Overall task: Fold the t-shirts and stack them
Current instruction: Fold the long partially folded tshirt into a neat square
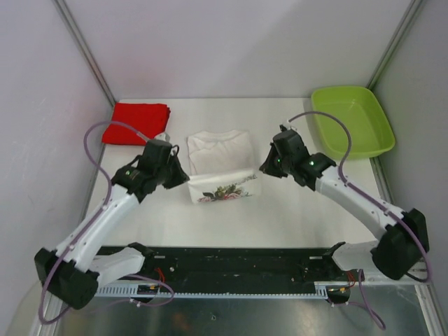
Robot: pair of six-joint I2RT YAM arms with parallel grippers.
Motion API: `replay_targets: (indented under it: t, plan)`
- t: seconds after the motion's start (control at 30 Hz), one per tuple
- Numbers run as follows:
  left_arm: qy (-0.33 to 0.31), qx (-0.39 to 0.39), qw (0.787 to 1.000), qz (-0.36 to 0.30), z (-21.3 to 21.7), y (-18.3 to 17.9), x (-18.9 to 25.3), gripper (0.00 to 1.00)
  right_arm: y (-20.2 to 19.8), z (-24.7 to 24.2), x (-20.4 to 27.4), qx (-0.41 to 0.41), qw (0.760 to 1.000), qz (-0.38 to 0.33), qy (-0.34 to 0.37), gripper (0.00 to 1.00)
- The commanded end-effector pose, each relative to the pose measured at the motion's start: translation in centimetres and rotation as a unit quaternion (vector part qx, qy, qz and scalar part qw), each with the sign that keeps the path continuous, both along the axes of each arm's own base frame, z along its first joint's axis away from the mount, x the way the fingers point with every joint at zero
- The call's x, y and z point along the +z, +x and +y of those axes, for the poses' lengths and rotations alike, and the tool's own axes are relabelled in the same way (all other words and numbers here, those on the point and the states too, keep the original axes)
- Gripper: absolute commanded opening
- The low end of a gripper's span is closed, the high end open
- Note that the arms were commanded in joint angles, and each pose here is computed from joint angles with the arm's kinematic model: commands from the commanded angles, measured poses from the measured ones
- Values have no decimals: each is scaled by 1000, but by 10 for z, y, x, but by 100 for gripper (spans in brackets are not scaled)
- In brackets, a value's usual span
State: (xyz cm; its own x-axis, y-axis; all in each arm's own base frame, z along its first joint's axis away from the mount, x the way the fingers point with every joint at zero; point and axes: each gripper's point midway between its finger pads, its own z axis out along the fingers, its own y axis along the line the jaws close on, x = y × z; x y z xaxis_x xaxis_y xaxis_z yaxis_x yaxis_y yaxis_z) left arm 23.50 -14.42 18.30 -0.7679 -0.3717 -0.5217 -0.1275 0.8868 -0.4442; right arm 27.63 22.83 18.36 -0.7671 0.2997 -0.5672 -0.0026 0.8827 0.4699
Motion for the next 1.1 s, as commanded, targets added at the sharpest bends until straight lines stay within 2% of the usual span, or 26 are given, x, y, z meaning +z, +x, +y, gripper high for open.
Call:
replay_targets:
  t: [0.0,0.23,0.43,0.8,1.07]
  plan:
    - [15,16,998,-66,1,62,32,0,57,4,25,2,999,-54,6,0]
    - [28,33,997,-66,2,131,32,0,121,5,20,-13,998,-68,6,0]
    - [29,40,997,-63,5,173,26,0,165,12,27,-15,996,-85,5,0]
    - [26,48,997,-62,8,225,18,0,223,28,36,-17,994,-105,0,0]
    - [27,63,996,-56,16,249,7,0,253,35,15,-17,994,-104,1,0]
